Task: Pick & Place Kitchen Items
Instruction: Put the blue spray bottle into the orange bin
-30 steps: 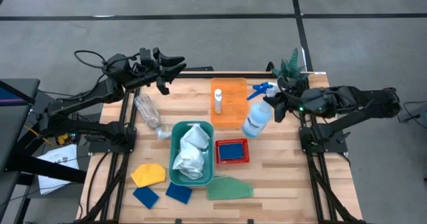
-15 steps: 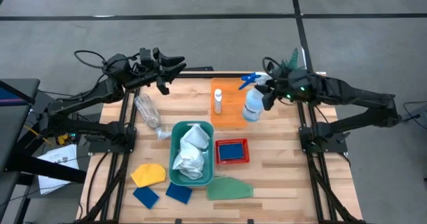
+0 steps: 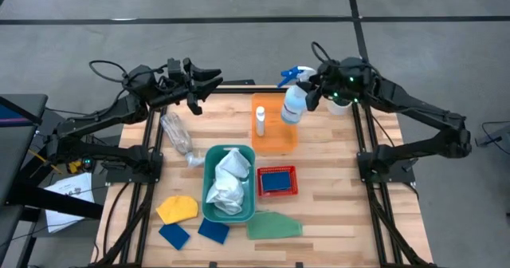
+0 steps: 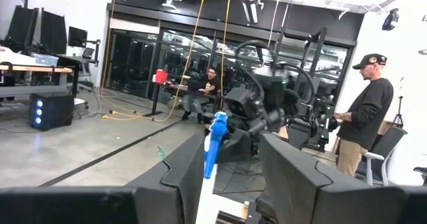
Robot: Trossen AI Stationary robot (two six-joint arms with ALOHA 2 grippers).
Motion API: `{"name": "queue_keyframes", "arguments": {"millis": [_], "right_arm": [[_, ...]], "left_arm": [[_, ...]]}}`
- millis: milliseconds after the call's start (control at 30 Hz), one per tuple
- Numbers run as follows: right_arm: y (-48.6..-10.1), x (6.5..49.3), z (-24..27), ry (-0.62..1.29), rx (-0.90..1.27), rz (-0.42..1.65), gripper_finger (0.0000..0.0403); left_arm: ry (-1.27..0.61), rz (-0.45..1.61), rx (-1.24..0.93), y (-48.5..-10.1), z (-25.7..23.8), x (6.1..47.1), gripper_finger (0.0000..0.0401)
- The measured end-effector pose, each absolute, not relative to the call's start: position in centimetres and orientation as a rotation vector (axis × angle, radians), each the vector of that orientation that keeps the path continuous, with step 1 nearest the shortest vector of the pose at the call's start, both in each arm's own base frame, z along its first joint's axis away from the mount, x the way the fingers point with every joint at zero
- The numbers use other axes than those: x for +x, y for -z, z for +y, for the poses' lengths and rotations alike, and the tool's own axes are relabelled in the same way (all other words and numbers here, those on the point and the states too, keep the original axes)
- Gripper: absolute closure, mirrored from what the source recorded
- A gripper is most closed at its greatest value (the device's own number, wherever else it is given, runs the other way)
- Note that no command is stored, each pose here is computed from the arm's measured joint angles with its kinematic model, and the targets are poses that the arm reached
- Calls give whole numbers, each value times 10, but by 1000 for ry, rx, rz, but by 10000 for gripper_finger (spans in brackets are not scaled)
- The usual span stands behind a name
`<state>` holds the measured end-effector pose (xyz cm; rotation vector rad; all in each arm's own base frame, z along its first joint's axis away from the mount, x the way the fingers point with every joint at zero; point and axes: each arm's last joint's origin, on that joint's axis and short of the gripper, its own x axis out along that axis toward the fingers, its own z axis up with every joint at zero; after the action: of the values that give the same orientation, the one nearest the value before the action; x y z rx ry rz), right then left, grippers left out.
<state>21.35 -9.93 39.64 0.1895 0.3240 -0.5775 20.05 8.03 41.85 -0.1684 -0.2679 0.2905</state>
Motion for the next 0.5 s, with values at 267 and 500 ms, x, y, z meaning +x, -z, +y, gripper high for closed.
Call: {"name": "queue_keyframes", "arguments": {"millis": [267,500], "right_arm": [[-380,230,-120,552,151,388,275],[-373,249,-133,516,127,353,275]], "left_arm": [[-295,-269,-168,-418,80,200,261],[-301,-269,-168,-418,81,200,261]]}}
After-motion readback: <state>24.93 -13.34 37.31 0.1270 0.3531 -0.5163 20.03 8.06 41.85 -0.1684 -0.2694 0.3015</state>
